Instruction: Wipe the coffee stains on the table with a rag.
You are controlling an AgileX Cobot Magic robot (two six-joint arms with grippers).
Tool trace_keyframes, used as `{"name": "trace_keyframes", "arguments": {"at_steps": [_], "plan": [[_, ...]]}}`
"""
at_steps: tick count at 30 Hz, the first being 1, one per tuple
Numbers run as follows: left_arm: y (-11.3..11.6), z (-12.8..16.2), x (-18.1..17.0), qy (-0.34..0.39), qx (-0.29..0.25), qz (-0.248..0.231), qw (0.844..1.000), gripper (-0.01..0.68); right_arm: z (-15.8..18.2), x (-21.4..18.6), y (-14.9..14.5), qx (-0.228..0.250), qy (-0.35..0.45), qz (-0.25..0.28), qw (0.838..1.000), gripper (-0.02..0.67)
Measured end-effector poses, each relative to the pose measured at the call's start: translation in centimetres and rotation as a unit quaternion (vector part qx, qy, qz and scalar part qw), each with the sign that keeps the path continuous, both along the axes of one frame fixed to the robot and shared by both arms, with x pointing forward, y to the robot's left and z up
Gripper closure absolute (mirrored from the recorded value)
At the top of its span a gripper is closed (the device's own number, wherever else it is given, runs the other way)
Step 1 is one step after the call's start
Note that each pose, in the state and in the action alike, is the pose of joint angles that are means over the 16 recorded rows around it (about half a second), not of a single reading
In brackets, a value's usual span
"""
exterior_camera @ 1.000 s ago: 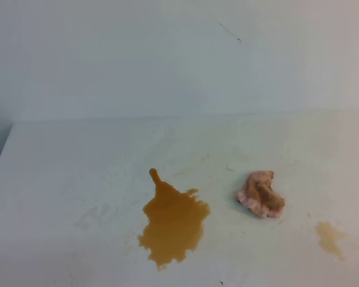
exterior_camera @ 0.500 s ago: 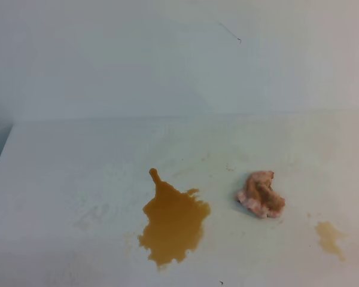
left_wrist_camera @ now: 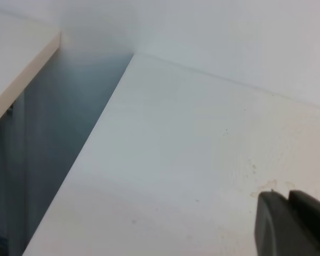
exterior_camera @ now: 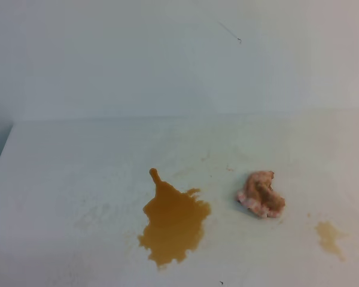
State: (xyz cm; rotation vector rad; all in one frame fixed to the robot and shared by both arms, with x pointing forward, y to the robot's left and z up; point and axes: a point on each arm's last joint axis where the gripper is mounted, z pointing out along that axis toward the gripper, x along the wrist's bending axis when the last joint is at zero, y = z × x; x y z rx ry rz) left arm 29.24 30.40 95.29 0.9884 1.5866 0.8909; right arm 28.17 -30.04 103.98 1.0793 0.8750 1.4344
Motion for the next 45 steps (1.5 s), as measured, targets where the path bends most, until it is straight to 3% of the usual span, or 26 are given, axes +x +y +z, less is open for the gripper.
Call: {"name": "trace_keyframes", "arguments": {"at_steps": [10, 16, 20, 24, 29, 33, 38, 45], "plan": [[0.0, 0.0, 0.0, 0.000, 0.000, 0.000, 1.000, 0.673, 4.6, -0.3, -0.3, -0.038, 0.079, -0.026, 0.996, 0.651], [0.0, 0.0, 0.0, 0.000, 0.000, 0.000, 1.000, 0.673, 5.5, 2.0, -0.6, -0.063, 0.224, -0.029, 0.972, 0.651], [0.0, 0.0, 0.0, 0.000, 0.000, 0.000, 1.000, 0.673, 4.8, 4.5, -0.5, -0.075, 0.355, -0.011, 0.932, 0.651], [0.0, 0.0, 0.0, 0.000, 0.000, 0.000, 1.000, 0.673, 3.4, 6.9, 0.0, -0.094, 0.478, 0.032, 0.873, 0.651], [0.0, 0.0, 0.0, 0.000, 0.000, 0.000, 1.000, 0.673, 1.2, 9.3, 1.5, -0.100, 0.586, 0.132, 0.793, 0.651], [0.0, 0.0, 0.0, 0.000, 0.000, 0.000, 1.000, 0.673, 0.0, 10.7, 3.1, -0.095, 0.617, 0.240, 0.743, 0.651], [0.0, 0.0, 0.0, 0.000, 0.000, 0.000, 1.000, 0.673, -0.6, 12.2, 5.0, -0.082, 0.596, 0.364, 0.711, 0.651], [0.0, 0.0, 0.0, 0.000, 0.000, 0.000, 1.000, 0.673, -0.3, 14.5, 6.6, -0.077, 0.544, 0.460, 0.698, 0.651]]}}
